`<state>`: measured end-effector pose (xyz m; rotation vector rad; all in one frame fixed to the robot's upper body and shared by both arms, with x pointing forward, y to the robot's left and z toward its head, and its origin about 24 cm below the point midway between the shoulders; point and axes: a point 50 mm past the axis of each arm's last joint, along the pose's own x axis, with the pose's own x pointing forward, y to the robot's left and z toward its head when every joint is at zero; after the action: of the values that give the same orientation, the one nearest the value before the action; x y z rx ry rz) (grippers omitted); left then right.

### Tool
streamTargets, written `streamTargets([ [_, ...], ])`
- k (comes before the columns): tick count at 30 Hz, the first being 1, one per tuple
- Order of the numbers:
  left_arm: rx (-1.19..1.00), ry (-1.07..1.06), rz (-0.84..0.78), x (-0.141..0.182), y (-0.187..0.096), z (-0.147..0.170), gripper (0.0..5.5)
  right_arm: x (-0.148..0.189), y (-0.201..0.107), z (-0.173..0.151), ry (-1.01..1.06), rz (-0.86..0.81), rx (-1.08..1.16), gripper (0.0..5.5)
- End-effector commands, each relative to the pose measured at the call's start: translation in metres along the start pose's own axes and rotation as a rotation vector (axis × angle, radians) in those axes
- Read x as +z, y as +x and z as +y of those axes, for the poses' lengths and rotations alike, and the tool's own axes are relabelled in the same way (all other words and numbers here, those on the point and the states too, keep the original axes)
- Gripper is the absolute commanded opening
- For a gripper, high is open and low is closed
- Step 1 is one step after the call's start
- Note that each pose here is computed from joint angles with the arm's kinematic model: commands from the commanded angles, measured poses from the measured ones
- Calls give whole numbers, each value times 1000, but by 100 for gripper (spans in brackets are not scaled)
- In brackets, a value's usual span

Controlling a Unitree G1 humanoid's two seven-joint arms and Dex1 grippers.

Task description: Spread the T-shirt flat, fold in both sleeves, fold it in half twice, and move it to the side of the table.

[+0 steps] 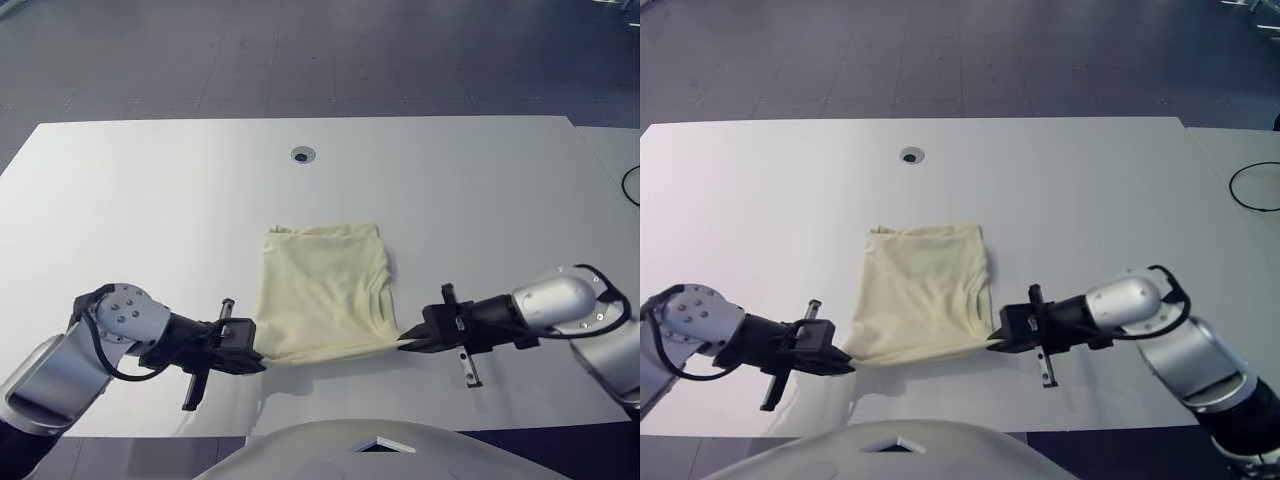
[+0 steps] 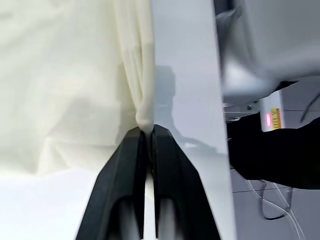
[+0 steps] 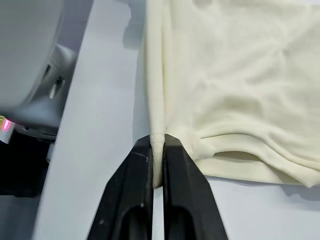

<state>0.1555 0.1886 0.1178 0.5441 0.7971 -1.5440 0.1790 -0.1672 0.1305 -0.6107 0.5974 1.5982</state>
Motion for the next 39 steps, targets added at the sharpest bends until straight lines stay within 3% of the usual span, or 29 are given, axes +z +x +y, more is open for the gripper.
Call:
streamTargets([
  [1, -1, -27, -25, 10, -16, 12, 1, 11, -20, -14, 103, -59, 40, 4],
  [10, 16, -119, -141, 29, -36, 67, 1, 22, -30, -49, 337, -234, 97, 4],
  [19, 64, -114, -148, 42, -46, 116, 1, 25, -41, -95, 516, -336, 79, 4],
  [31, 169, -130, -146, 40, -43, 162, 1, -21, -25, -145, 624, -239, -17, 3],
  [39, 207, -129, -137, 40, -46, 176, 1, -27, -16, -170, 607, -222, -107, 3],
])
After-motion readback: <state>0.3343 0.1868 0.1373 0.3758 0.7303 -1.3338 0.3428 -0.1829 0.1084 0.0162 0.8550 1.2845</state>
